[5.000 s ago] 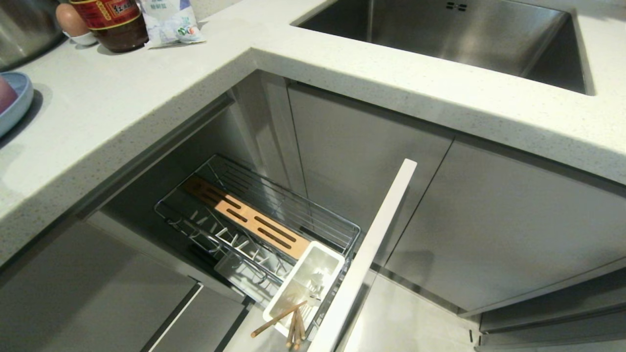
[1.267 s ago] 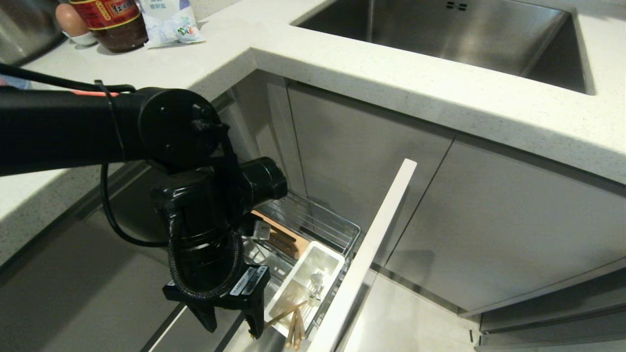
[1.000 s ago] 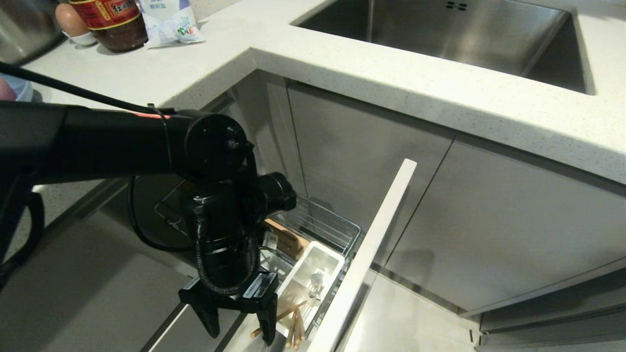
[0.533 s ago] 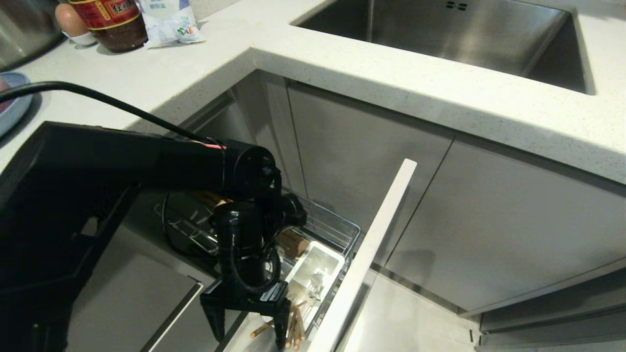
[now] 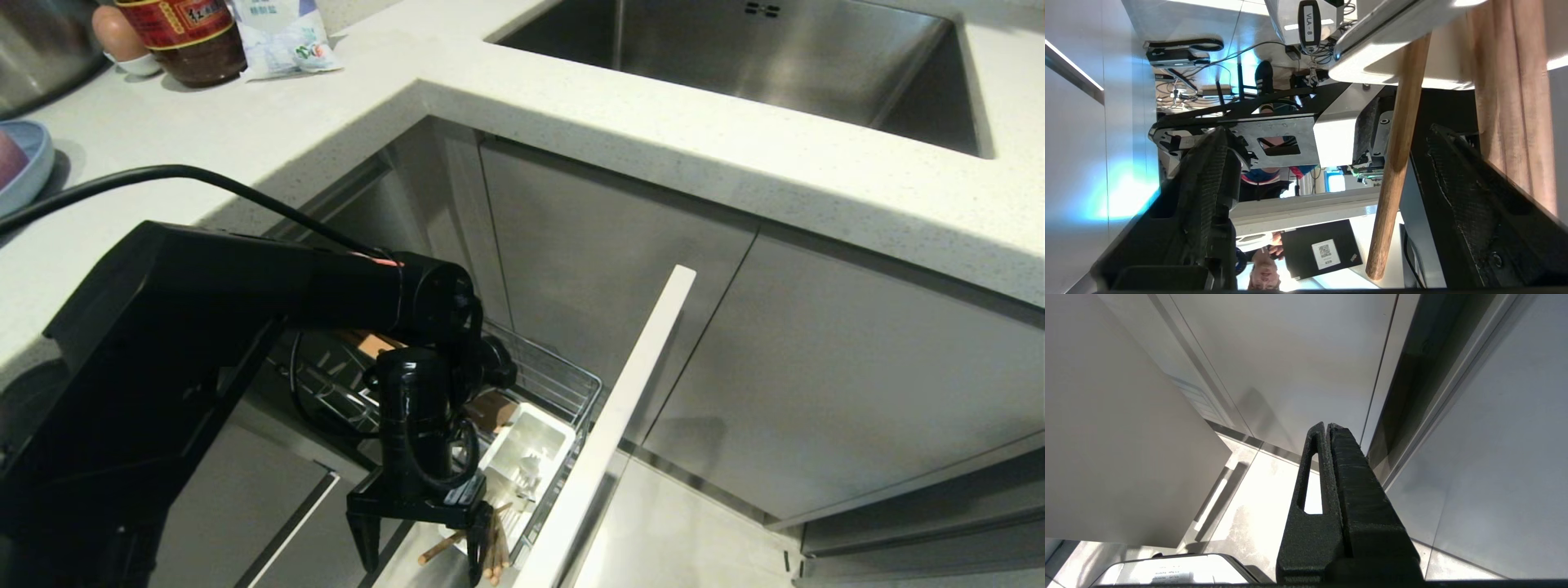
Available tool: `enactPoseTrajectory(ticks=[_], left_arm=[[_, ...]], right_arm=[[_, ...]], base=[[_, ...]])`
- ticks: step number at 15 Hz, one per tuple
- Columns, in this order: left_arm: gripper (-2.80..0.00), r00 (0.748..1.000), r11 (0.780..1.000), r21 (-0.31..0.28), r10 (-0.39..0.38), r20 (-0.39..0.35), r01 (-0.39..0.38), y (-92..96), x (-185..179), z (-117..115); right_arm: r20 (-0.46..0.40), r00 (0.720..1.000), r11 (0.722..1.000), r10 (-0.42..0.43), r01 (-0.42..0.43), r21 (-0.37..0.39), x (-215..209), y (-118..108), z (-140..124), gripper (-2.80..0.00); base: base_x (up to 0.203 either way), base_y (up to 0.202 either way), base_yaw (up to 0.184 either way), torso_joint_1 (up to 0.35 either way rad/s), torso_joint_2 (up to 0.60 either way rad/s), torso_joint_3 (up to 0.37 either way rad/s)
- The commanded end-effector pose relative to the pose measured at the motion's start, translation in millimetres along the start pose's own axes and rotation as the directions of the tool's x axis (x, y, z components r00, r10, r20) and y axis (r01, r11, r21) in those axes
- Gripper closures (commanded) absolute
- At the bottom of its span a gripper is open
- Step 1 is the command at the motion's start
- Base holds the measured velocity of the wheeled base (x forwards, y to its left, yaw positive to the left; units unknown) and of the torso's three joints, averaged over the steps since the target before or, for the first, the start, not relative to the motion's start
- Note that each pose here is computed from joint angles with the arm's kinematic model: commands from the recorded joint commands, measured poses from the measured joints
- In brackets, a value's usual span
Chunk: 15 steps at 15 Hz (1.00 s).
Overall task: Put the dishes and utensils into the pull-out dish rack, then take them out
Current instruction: Take the chopsticks out of the cupboard
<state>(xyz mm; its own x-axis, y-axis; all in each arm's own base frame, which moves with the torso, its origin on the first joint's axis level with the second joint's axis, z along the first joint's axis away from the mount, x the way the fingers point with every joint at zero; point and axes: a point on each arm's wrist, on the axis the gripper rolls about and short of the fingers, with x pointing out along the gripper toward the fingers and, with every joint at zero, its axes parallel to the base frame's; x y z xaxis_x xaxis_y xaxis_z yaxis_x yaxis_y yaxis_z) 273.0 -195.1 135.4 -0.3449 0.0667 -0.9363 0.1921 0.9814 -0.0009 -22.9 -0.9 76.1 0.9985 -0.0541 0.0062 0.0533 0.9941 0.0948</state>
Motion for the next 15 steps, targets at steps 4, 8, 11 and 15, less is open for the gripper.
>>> enactPoseTrajectory(ticks=[4, 8, 11, 15], left_arm=[[0.0, 1.0, 1.0, -0.005, -0.004, 0.003, 0.004, -1.3, -2, 0], [0.0, 0.997, 0.997, 0.011, -0.079, -0.001, 0.079, -8.1, -7, -3], [0.0, 0.995, 0.995, -0.002, -0.099, 0.018, 0.099, -13.4, -10, -5], [0.0, 0.994, 0.995, 0.003, -0.103, 0.026, 0.103, -11.7, -18, -16]], right_arm=[[0.005, 1.0, 1.0, -0.001, 0.001, 0.001, 0, 0, 0, 0.0], [0.005, 1.0, 1.0, -0.001, 0.001, 0.001, 0, 0, 0, 0.0], [0.004, 1.0, 1.0, 0.001, -0.001, 0.001, 0, 0, 0, 0.0], [0.004, 1.0, 1.0, 0.001, -0.001, 0.001, 0, 0, 0, 0.0]], base=[[0.0, 0.0, 0.0, 0.0, 0.0, 0.0], [0.0, 0.0, 0.0, 0.0, 0.0, 0.0], [0.0, 0.0, 0.0, 0.0, 0.0, 0.0], [0.0, 0.0, 0.0, 0.0, 0.0, 0.0]])
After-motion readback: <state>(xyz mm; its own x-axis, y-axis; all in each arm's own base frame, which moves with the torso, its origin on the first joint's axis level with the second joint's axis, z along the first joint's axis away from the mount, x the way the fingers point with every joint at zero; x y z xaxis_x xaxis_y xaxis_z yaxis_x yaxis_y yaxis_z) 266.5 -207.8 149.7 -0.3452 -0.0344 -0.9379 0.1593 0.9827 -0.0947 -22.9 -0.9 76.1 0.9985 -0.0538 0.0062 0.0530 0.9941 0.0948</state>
